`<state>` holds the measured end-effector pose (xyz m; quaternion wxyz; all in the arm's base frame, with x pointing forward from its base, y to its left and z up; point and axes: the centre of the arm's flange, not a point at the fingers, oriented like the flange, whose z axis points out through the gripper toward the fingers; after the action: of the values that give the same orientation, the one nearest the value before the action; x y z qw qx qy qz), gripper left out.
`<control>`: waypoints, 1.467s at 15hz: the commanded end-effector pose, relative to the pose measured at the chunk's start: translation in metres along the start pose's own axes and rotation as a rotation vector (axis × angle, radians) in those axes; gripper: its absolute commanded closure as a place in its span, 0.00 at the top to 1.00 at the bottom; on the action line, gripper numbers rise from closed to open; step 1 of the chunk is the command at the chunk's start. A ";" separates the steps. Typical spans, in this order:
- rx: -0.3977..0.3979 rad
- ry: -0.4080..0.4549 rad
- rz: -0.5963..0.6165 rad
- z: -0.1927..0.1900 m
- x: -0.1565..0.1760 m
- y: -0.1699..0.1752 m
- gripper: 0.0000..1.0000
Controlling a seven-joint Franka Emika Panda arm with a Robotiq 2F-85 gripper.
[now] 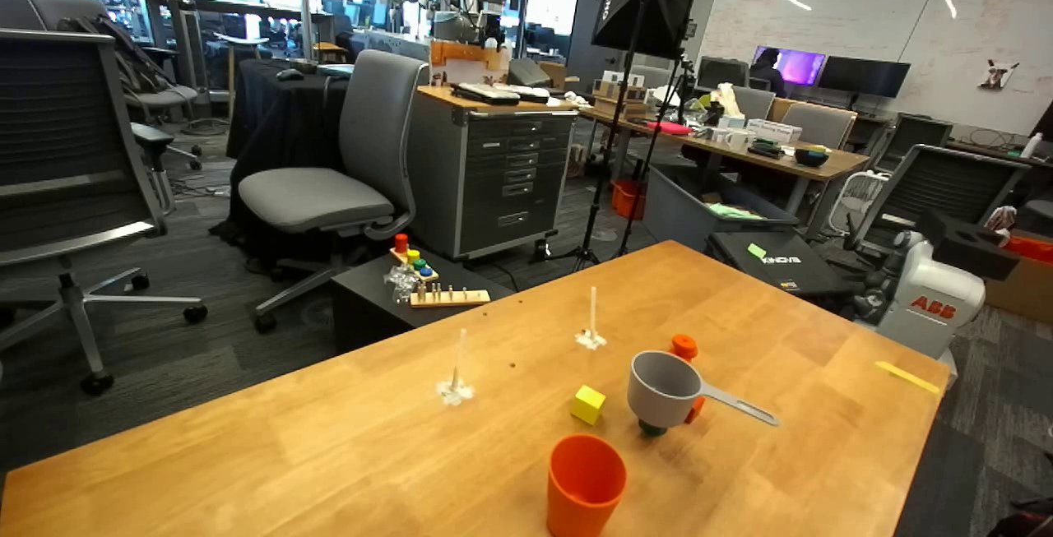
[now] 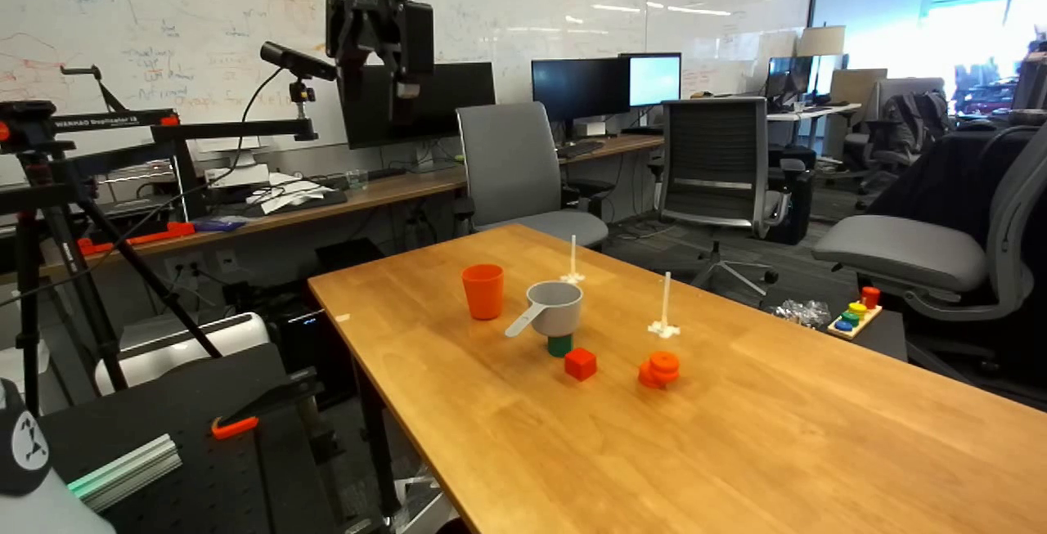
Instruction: Put the blocks in the gray cup
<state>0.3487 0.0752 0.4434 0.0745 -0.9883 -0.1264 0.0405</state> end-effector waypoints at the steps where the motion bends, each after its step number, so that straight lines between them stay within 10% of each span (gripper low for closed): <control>1: -0.133 0.023 -0.050 -0.029 0.028 0.004 1.00; 6: -0.233 0.031 -0.053 -0.034 0.059 0.032 1.00; 22: -0.155 -0.020 -0.058 0.090 0.166 0.039 1.00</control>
<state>0.4877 0.0714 0.3520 -0.0109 -0.9875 -0.1520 0.0392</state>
